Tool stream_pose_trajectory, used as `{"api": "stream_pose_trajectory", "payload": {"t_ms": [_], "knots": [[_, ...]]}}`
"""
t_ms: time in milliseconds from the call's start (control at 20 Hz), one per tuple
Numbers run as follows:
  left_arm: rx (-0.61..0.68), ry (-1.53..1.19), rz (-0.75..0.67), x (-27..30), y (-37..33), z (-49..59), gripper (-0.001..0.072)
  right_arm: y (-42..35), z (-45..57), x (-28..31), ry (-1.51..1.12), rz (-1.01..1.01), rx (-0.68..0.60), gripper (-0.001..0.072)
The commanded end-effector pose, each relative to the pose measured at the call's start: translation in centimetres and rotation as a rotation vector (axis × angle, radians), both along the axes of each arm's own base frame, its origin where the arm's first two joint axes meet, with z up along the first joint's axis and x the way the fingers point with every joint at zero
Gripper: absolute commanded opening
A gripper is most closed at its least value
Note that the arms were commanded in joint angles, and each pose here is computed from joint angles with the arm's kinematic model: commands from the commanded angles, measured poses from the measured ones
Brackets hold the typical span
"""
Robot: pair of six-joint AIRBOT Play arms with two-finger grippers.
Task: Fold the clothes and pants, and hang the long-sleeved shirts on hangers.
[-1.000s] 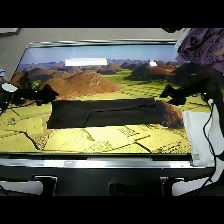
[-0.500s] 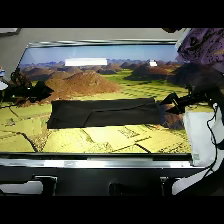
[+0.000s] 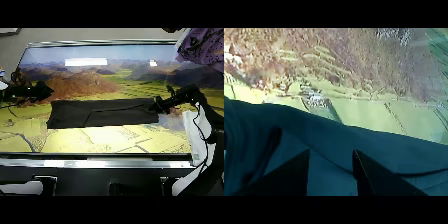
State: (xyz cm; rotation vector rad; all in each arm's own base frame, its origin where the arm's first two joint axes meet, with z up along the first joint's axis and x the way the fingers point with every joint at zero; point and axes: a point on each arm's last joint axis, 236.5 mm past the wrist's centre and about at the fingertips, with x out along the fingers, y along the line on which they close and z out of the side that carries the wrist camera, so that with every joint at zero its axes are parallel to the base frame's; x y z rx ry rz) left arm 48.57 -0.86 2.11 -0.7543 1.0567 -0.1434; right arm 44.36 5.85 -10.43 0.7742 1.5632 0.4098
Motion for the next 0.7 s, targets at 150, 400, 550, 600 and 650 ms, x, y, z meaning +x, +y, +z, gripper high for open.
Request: {"api": "stream_pose_trajectory", "payload": {"t_ms": [150, 400, 550, 600, 650], "knots": [[-0.03, 0.023, -0.094, -0.1, -7.3, -0.5, 0.002, -1.8, 6.7, 0.1, -0.041, -0.094, -0.169, 0.0037], [-0.071, 0.138, -0.209, -2.3, -20.5, -5.3, 0.0019, -5.1, 12.9, -2.5, -0.037, -0.21, -0.351, 0.0037], [-0.113, 0.162, -0.243, -4.6, -29.4, -7.8, 0.0018, -6.6, 15.8, -4.3, -0.048, -0.249, -0.436, 0.0037], [-0.145, 0.16, -0.252, -5.3, -32.2, -8.1, 0.0018, -7.2, 16.5, -5.0, -0.045, -0.258, -0.466, 0.0037], [-0.179, 0.162, -0.264, -6.0, -35.0, -8.3, 0.0018, -7.8, 17.2, -5.6, -0.045, -0.261, -0.496, 0.0038]]}}
